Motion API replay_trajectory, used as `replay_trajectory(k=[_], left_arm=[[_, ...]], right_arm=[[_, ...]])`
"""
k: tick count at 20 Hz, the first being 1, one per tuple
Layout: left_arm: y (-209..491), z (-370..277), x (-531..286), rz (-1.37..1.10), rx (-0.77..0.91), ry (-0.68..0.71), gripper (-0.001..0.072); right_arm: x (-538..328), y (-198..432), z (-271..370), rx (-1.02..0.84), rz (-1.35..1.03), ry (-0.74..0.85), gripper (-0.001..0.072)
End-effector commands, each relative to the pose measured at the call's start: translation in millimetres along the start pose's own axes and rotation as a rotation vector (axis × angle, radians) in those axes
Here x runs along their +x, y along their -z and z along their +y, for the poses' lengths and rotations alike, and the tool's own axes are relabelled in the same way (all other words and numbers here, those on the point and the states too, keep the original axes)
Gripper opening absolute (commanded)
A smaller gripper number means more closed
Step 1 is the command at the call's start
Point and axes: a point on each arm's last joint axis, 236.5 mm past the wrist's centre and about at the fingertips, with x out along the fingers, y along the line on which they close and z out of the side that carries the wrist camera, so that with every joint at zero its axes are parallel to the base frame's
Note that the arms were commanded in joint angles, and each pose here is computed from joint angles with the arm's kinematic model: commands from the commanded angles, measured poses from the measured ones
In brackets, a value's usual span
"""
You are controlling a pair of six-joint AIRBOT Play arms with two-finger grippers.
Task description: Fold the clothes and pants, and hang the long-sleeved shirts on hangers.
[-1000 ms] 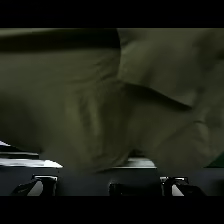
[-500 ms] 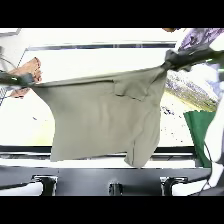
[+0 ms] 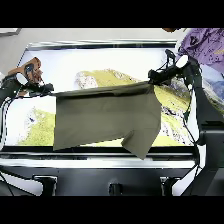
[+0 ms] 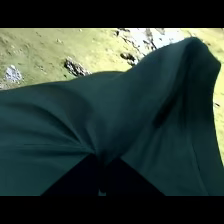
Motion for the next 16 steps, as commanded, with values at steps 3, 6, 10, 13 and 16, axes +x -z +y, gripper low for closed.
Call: replay_trajectory(k=[3,6,10,13,16], left_arm=[[70.2,-11.8,-6.5,0.305,-0.067,0.032,0.0015],[91.7,-14.8,-11.5,0.398,-0.073,0.026,0.0015],[98.9,-19.3,-9.5,0.426,-0.068,0.021,0.0016],[103.2,-20.9,-4.6,0.442,-0.064,0.02,0.0016],[113.8,-21.2,2.1,0.473,-0.062,0.016,0.0017]], right_arm=[[0.7,42.8,-30.2,0.032,0.182,0.126,0.0026],[-2.4,53.7,-35.8,0.033,0.229,0.151,0.0026],[0.3,58.0,-39.7,0.035,0.249,0.162,0.0026],[9.2,70.2,-45.9,0.045,0.304,0.17,0.0026],[20.1,87.9,-55.5,0.059,0.385,0.186,0.0026]])
